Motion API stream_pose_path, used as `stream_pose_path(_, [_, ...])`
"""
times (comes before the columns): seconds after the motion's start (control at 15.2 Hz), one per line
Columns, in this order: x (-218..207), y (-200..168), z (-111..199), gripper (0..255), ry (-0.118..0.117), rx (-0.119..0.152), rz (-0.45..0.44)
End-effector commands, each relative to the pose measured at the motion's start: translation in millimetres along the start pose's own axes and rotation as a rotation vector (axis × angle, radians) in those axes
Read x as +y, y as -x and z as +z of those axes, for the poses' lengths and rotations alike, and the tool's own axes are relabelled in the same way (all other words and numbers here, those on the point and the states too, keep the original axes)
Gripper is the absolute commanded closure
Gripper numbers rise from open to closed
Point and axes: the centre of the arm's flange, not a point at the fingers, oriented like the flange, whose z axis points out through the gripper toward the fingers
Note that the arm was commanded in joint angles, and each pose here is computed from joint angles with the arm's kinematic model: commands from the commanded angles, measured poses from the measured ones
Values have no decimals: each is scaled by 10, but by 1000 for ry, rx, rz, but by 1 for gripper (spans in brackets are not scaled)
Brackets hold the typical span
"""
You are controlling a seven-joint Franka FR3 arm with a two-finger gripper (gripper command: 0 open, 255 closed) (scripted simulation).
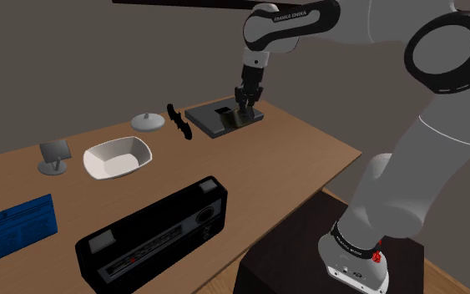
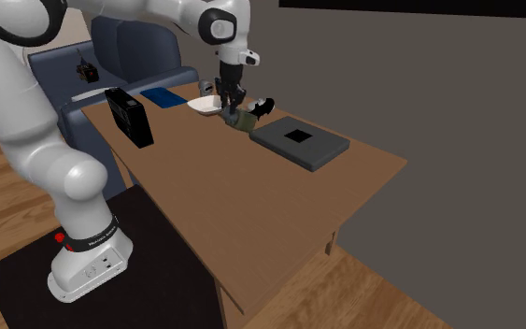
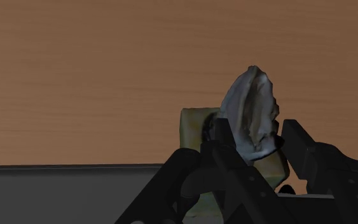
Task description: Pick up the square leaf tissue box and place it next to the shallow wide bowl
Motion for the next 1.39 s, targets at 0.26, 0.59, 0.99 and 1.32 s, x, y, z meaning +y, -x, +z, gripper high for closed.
stream_pose_path(0.26, [-777,-179,97,255,-1,1,1])
stream_pose_path(0.59, [-1414,-326,186,255,-1,1,1])
stream_pose_path(0.99, [-2179,-501,292,255,-1,1,1])
stream_pose_path(1.32, [-2802,-645,379,255,-1,1,1])
